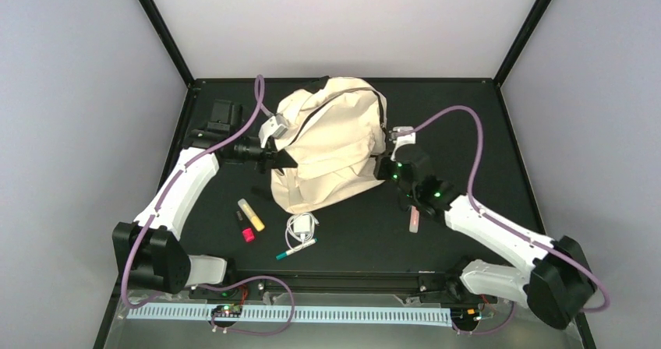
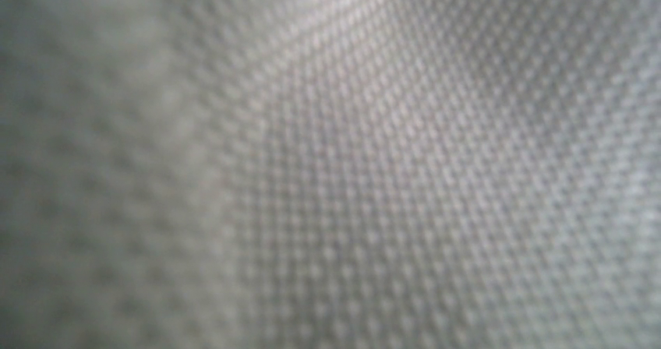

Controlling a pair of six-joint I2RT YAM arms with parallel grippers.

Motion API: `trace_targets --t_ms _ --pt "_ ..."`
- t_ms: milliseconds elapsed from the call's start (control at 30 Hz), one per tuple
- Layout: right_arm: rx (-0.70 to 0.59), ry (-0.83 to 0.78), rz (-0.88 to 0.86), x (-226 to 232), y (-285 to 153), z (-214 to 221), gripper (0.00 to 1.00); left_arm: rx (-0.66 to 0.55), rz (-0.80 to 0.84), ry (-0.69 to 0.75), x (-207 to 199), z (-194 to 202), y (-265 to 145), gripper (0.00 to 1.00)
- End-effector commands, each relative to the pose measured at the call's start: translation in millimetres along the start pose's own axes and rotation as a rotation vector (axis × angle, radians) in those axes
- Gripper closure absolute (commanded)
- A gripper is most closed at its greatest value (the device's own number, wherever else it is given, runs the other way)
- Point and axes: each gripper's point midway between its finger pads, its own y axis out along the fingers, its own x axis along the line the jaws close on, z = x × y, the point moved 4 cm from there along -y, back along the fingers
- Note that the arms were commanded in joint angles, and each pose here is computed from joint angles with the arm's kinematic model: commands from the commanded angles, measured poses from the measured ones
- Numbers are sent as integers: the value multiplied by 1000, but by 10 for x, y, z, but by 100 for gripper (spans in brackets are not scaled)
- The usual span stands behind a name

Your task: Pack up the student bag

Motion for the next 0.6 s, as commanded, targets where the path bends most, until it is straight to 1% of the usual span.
trace_targets --t_ms 0,100,200,300,400,467,533,567 --pt "-5 35 143 -547 -126 13 99 -23 7 62 -116 -143 -71 98" --pt "2 14 127 -562 -159 -2 99 -25 6 63 -111 -143 -68 98" --pt "26 -60 22 -390 -193 -54 98 -28 9 58 -102 -124 -54 98" --pt "-10 -133 -62 -283 -309 -129 84 -28 7 58 -94 -118 -50 98" --pt "-71 -183 -94 -246 -475 -240 74 -29 4 59 -91 -122 -49 98" --pt "-100 -225 -148 -162 -578 -320 66 -29 4 59 -90 -126 -51 98" --pt "-111 -284 -302 51 -667 -337 60 -31 5 61 -92 -130 -52 98" --pt "-119 -321 -420 213 -721 -311 58 -31 6 61 -94 -133 -53 98"
